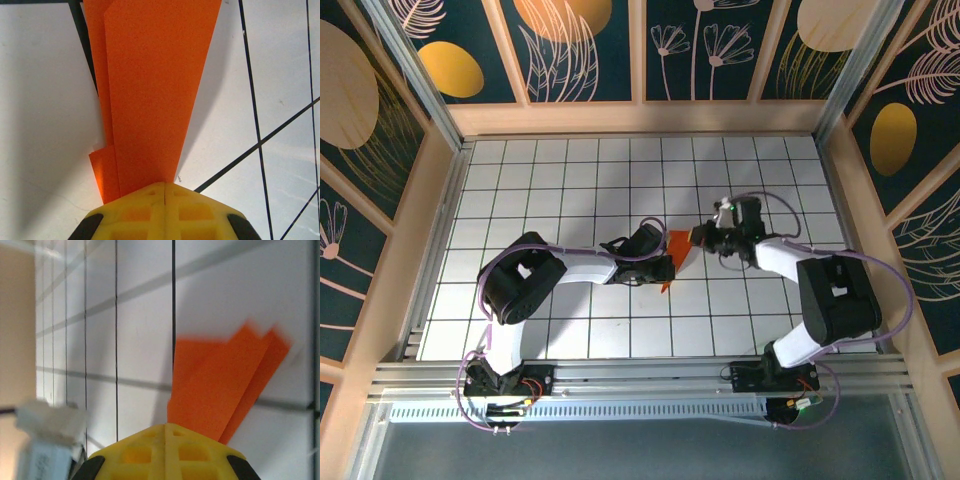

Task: Fold a paper plane with a square sheet of paper (fold left side to right side)
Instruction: Fold the wing for the fifth time at the center of the table.

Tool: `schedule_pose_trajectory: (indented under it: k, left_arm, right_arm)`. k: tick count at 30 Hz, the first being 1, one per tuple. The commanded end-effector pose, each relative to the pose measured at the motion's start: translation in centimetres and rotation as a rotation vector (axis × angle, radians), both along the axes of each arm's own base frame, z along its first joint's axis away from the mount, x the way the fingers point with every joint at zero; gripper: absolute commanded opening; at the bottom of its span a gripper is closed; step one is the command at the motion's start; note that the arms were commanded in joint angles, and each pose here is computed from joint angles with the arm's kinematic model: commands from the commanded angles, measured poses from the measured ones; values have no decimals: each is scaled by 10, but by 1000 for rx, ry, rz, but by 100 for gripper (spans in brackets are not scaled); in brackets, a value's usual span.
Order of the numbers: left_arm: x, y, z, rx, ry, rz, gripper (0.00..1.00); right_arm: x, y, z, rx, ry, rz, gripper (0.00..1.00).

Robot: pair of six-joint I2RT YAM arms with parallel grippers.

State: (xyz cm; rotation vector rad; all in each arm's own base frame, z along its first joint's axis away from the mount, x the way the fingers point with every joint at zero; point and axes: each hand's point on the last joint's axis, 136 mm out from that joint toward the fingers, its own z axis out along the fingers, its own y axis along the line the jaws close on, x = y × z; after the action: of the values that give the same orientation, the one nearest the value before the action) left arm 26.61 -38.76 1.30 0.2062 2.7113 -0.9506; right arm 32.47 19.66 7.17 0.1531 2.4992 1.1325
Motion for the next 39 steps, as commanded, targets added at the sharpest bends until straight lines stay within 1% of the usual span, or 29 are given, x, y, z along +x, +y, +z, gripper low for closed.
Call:
schedule_pose_trajectory:
  k: [1,8,13,16,18,22,26,33,35,39]
  left_arm:
    - [-19,42,-47,178,105,44,0]
    - [-17,39,-43,159,98,47,0]
    - [-13,29,-29,100,82,47,0]
    - [-10,20,-14,41,70,41,6]
    - [-6,12,3,-21,60,33,9]
    - [-2,-3,41,-174,50,19,11]
    - [-9,2,53,-251,86,26,12]
    - [-23,-2,52,-350,170,-1,10]
    - [-26,-3,50,-359,187,-12,9]
    - [-29,-2,38,-337,209,-14,9]
  right_arm:
    - [-22,23,-15,53,101,25,0]
    - [-28,44,-37,55,160,54,0]
    - [-31,40,-57,-7,203,42,0]
    - [-38,32,-71,-54,238,35,0]
    - [-45,29,-79,-70,261,39,0]
    - [-55,26,-88,-76,293,50,0]
    - [-59,26,-90,-72,294,68,0]
    - [-59,26,-92,-83,294,83,0]
    - [-59,25,-93,-91,296,83,0]
    - [-60,24,-95,-99,298,79,0]
